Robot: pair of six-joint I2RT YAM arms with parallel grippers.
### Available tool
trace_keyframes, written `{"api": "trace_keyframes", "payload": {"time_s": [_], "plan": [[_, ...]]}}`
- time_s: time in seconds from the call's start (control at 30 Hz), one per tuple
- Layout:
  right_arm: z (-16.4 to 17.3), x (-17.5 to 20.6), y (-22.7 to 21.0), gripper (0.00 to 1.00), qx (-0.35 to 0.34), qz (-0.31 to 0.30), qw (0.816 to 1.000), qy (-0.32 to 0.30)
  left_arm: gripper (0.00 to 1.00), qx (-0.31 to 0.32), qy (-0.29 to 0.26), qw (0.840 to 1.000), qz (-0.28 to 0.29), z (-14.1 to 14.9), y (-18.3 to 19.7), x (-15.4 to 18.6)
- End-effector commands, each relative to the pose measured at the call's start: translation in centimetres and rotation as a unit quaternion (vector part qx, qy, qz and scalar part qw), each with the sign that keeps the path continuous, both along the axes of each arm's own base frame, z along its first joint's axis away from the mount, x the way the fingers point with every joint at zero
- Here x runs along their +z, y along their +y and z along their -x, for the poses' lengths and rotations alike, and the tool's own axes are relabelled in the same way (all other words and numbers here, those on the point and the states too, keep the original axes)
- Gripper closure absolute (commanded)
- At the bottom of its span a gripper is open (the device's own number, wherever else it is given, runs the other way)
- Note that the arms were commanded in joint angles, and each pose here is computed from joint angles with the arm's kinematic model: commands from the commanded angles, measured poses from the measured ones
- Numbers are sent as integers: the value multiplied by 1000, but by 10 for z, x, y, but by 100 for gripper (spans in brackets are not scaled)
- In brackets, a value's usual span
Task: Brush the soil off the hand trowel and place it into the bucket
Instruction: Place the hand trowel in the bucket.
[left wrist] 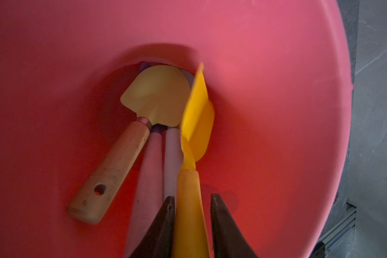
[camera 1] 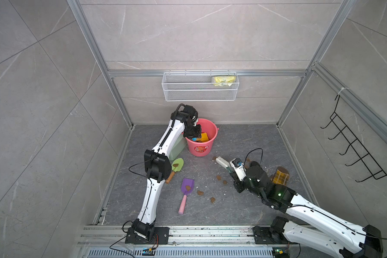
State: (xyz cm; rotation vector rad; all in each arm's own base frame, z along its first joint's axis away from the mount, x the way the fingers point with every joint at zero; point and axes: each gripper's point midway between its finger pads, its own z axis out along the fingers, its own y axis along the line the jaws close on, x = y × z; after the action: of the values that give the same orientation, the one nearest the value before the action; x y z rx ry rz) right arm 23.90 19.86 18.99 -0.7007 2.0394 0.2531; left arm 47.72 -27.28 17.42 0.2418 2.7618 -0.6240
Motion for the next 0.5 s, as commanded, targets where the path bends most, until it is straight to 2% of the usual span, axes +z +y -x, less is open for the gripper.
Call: {"api": "trace_keyframes", "payload": {"time_s": [0.0,0.2,0.27,0.37,0.47], "plan": [[-2,8,-5,100,-15,-8,1000,-7,65,-10,-32,999,3,-7,2,18],[-5,11,-5,100,-18,-5,1000,-7,54,-12,-83,996,-7,-9,9,54],[-6,13,-4,100,-20,-6,1000,-8,51,-7,-118,993,-12,-5,18,84],[-8,14,-4,100,-24,-9,1000,-5,49,4,-143,990,-21,4,29,109],[-9,16,-3,100,-28,-15,1000,0,48,14,-144,989,-21,22,39,124]]}}
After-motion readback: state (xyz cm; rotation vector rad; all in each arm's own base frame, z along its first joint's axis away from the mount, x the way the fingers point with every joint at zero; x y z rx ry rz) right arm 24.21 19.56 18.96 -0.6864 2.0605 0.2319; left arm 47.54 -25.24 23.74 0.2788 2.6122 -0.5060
